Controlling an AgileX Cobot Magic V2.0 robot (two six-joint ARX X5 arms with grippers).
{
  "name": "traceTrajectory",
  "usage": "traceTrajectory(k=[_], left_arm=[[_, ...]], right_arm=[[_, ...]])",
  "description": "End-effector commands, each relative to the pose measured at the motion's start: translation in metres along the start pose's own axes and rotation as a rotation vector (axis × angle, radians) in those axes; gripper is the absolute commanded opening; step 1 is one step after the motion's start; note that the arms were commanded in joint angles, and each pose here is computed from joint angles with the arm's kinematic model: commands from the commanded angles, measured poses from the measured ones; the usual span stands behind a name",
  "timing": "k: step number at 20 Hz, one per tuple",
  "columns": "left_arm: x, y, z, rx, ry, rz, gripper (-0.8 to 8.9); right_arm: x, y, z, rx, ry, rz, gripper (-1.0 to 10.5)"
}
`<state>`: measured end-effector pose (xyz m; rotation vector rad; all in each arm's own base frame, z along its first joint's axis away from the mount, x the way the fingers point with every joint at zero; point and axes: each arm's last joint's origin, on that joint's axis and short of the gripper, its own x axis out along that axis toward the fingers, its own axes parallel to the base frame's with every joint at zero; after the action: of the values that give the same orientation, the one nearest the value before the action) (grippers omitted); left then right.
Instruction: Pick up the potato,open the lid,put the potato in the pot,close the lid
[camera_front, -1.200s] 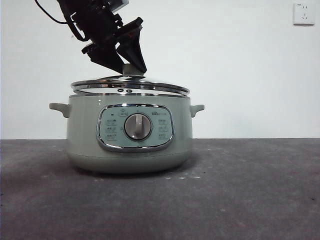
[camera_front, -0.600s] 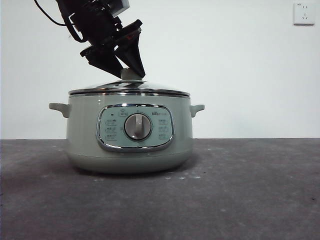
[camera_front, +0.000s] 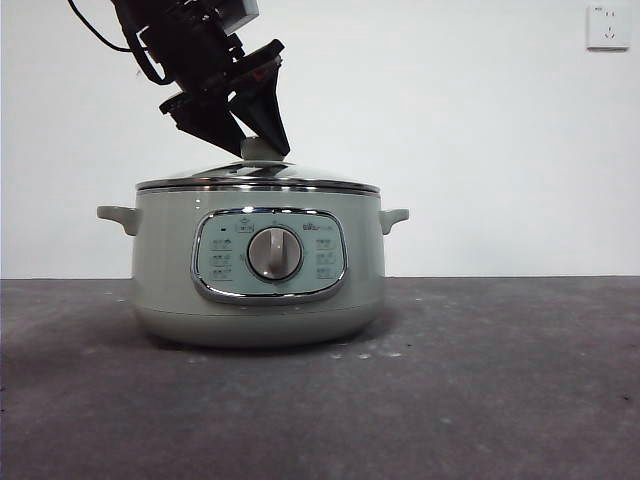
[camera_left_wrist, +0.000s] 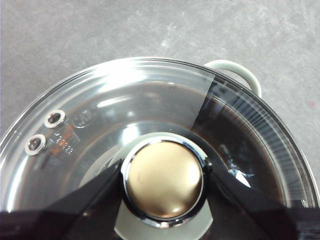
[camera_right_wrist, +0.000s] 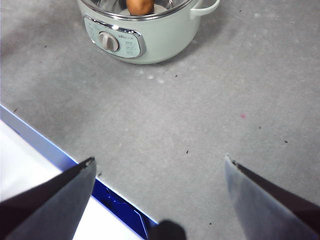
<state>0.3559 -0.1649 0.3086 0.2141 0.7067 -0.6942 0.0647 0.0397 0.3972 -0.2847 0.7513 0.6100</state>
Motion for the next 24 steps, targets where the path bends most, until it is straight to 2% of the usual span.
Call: traceTrajectory(k=[1,8,11,16,20,24], left_arm=[[-0.006,-0.002,0.005,0.004,-0.024,-0.011,3.29],[-0.036,-0.005,0.013,0.007,-0.080,0.005,3.30],[-0.074,-0.015,0.012,0.000,-0.072,0.002,3.29],[-0.161,-0.042,-0.010,-0.044,-0.006,-0.019,3.28],[-0.221,-0.061,-0.027,-0.035,-0.061,-0.010,3.28],[-0.247,-0.070,-0.038,-0.037,-0.097,-0.006,3.28]], right_arm=[[0.002,0.000,0.000,0.009,0.001,-0.004,4.3],[0.002,0.000,0.000,0.009,0.001,-0.004,4.3],[0.002,0.000,0.000,0.009,0.001,-0.004,4.3],[0.002,0.000,0.000,0.007,0.001,-0.004,4.3],[0.002,0.000,0.000,0.007,0.001,-0.003,4.3],[0.003,0.000,0.000,0.007,0.002,-0.003,4.3]])
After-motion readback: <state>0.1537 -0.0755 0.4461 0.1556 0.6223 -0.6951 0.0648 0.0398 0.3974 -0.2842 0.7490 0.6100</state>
